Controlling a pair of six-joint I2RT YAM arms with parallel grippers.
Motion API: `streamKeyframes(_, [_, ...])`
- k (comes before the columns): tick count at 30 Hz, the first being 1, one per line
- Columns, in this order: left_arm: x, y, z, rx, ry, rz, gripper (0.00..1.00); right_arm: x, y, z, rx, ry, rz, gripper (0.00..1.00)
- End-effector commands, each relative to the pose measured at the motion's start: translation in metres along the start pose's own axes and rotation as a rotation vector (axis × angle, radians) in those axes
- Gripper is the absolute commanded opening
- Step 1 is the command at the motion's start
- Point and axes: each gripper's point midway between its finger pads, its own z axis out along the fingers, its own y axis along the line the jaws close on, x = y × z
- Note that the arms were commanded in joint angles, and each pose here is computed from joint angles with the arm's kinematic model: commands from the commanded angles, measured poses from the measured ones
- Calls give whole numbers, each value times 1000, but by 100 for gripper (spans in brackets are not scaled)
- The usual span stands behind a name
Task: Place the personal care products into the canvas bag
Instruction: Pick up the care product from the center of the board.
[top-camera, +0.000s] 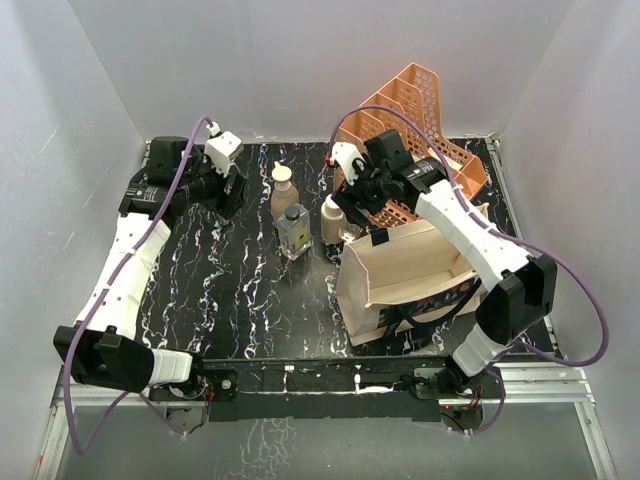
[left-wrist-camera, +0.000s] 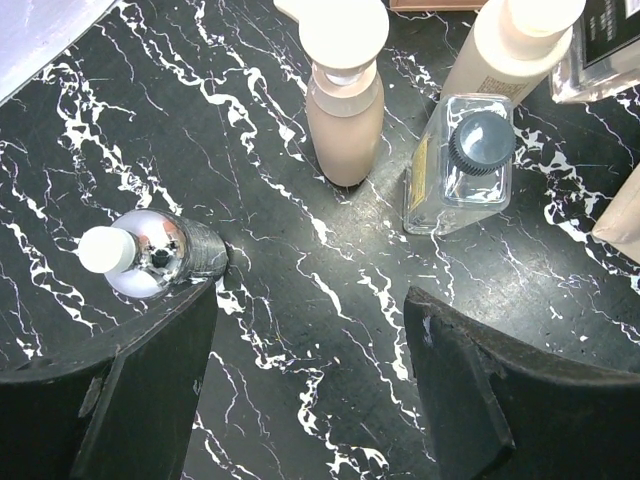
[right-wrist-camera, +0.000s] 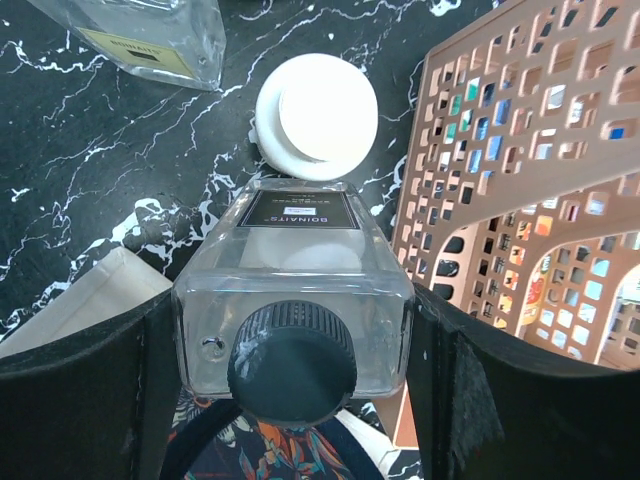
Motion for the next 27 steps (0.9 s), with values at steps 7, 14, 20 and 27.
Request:
streamKeyframes(7, [-7, -7, -1, 36, -56, -1, 74, -99, -21, -106, 144, -374, -120, 8])
streamKeyframes(14, [-7, -9, 13, 72, -66, -1, 74, -116, -16, -145, 166, -458, -135, 8])
streamKeyframes(20, [-8, -10, 22, 99, -70, -23, 74, -122, -14, -162, 173, -490, -133, 8])
streamKeyframes(27, [-11, -15, 24, 129, -85, -21, 74, -126, -13, -179, 189, -521, -132, 8])
